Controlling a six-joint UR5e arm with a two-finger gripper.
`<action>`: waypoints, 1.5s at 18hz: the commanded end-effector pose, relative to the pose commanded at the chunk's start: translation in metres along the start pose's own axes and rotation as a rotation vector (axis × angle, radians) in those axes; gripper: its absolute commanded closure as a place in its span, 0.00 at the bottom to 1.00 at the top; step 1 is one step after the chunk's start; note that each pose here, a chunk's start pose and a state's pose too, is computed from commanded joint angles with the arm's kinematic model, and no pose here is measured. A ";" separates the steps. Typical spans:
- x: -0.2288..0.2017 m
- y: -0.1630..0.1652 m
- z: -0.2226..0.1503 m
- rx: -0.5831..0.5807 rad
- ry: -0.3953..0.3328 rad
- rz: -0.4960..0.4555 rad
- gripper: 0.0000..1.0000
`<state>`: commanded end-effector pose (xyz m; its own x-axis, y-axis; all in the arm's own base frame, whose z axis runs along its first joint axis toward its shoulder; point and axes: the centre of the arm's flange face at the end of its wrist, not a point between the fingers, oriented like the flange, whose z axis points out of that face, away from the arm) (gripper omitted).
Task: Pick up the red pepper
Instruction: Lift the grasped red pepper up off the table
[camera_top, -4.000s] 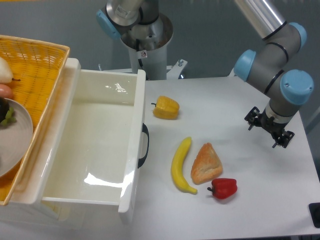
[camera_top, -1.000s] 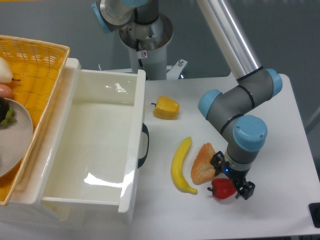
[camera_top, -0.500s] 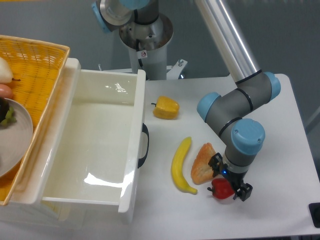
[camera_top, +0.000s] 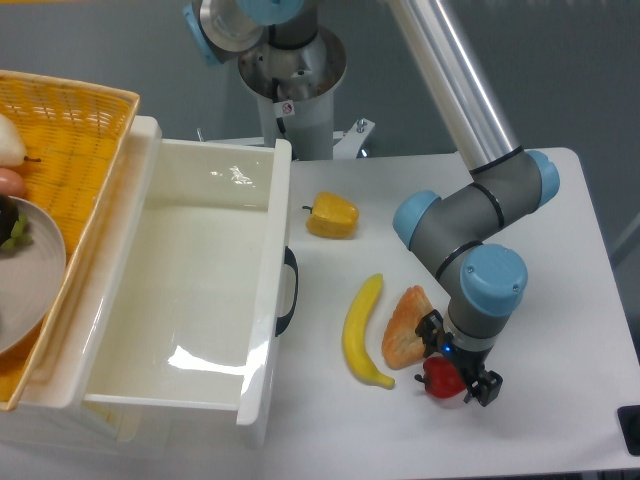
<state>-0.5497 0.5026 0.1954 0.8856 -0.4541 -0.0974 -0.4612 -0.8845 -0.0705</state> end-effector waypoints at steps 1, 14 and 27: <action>0.001 -0.003 0.000 -0.015 -0.001 0.006 0.08; 0.001 -0.003 -0.004 -0.022 -0.021 -0.004 0.34; -0.007 0.094 -0.089 -0.072 -0.112 -0.116 0.37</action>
<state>-0.5940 0.4131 0.2779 0.9193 -0.3369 -0.2034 -0.3474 -0.9376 -0.0171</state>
